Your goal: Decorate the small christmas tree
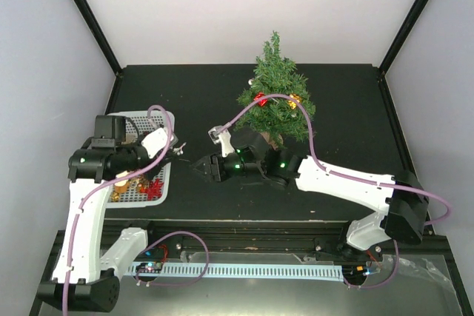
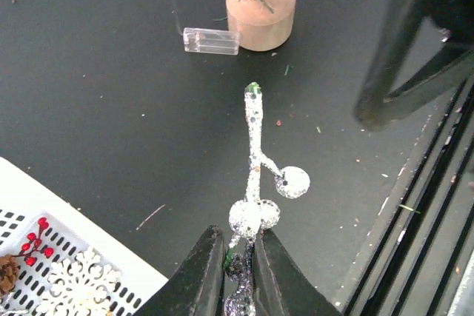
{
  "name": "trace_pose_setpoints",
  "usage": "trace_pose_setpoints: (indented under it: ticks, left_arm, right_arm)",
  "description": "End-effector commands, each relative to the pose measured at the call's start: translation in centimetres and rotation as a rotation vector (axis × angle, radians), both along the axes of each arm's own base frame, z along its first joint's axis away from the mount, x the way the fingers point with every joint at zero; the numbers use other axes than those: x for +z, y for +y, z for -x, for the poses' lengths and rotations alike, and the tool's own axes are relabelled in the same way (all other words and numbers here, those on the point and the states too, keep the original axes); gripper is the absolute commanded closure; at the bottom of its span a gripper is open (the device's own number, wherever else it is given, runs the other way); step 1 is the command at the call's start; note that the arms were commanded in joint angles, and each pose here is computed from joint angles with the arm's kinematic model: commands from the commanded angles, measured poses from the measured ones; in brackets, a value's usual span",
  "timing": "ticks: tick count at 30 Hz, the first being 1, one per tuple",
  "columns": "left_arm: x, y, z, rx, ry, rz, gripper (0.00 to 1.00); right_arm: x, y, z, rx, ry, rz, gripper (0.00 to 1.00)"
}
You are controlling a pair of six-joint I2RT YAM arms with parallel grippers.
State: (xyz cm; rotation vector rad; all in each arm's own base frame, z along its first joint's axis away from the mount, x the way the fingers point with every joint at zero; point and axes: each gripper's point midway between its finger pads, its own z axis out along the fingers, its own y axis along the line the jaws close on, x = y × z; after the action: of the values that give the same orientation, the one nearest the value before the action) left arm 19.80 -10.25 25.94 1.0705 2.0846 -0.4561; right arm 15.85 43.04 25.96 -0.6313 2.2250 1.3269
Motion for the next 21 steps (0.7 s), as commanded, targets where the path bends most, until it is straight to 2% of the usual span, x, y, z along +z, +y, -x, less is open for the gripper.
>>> trace_pose_setpoints:
  ticks: [1, 11, 21]
  left_arm:
    - [1.9, -1.1, 2.2, -0.033, -0.009, 0.072, 0.87]
    - [2.2, -1.3, 3.4, -0.04, -0.038, 0.085, 0.86]
    - [2.2, -1.2, 3.6, -0.041, -0.05, 0.072, 0.86]
  right_arm:
    - [3.1, 1.5, 0.0, -0.003, 0.058, -0.135, 0.42]
    - [4.6, 2.7, -0.2, -0.012, 0.115, -0.234, 0.44]
    - [4.1, 3.3, -0.7, -0.03, 0.13, -0.237, 0.47]
